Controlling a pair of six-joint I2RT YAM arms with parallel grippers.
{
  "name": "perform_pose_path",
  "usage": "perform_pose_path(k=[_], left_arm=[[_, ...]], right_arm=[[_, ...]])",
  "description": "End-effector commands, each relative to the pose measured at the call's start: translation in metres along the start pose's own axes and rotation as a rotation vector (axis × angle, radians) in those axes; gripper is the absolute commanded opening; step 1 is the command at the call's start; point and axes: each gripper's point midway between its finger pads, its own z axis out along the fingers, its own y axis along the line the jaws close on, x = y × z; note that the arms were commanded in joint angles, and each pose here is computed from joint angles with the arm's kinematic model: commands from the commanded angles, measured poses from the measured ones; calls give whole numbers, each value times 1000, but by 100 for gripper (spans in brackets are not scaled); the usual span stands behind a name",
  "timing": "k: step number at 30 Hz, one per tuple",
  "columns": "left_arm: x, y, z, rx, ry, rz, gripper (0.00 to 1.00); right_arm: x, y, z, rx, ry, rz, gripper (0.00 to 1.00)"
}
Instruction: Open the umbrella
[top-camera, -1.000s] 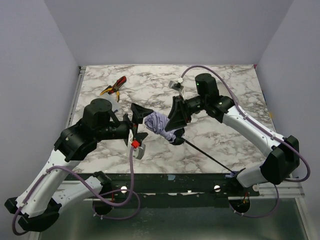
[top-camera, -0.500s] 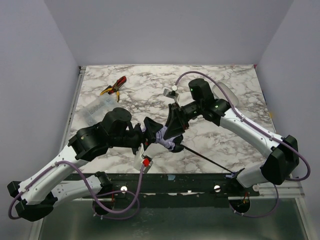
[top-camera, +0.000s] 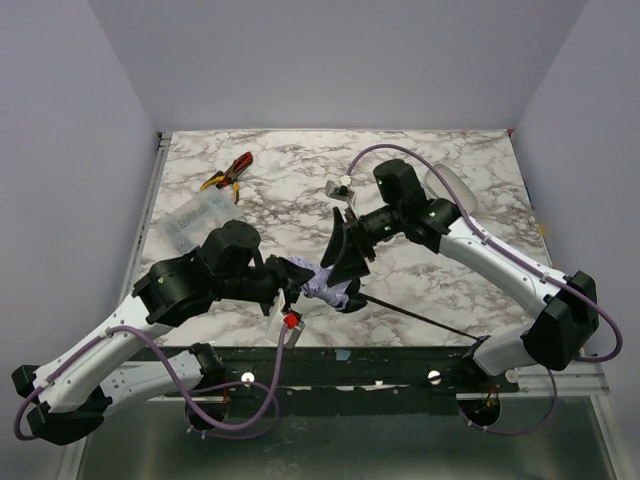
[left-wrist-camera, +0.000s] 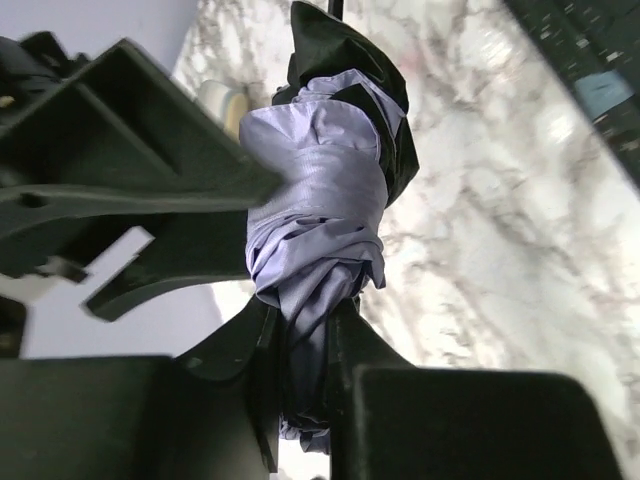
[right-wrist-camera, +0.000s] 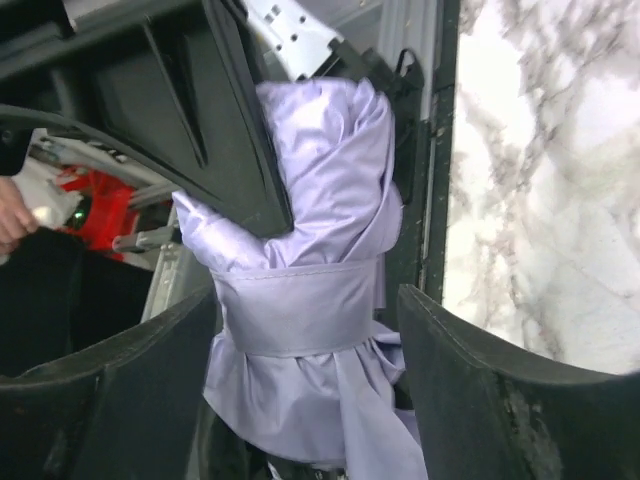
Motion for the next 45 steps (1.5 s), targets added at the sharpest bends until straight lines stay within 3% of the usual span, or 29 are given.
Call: perform_pose_path(k=[1, 4, 7, 15, 20, 27, 35, 42, 43, 45], left_arm=[[-25, -21, -3, 29, -115, -265, 3], [-31, -22, -7, 14, -148, -403, 0], [-32, -19, -9, -10, -169, -606, 0], [-11, 25, -18, -33, -277, -1391, 0], [-3, 43, -16, 71, -299, -1664, 0], [-3, 58, -17, 161, -422, -1808, 0], [-2, 58, -23, 165, -449, -1809, 0], [-3, 53, -26, 181, -482, -1829, 0], [-2, 53, -26, 179, -482, -1829, 0], [-2, 52, -26, 175, -480, -1830, 0]], right_arm=[[-33, -1, -17, 124, -67, -106, 85], [-53, -6, -33, 206, -102, -172, 96], [-70, 1, -45, 280, -129, -317, 97], [-86, 21, -68, 405, -183, -556, 98], [-79, 18, -72, 431, -121, -624, 98], [-58, 12, -57, 474, 7, -781, 99], [-20, -1, -48, 468, 165, -816, 100], [-11, -10, -50, 481, 210, -843, 99], [-10, -10, -50, 478, 210, -843, 97], [-12, -9, -48, 471, 202, -849, 78]])
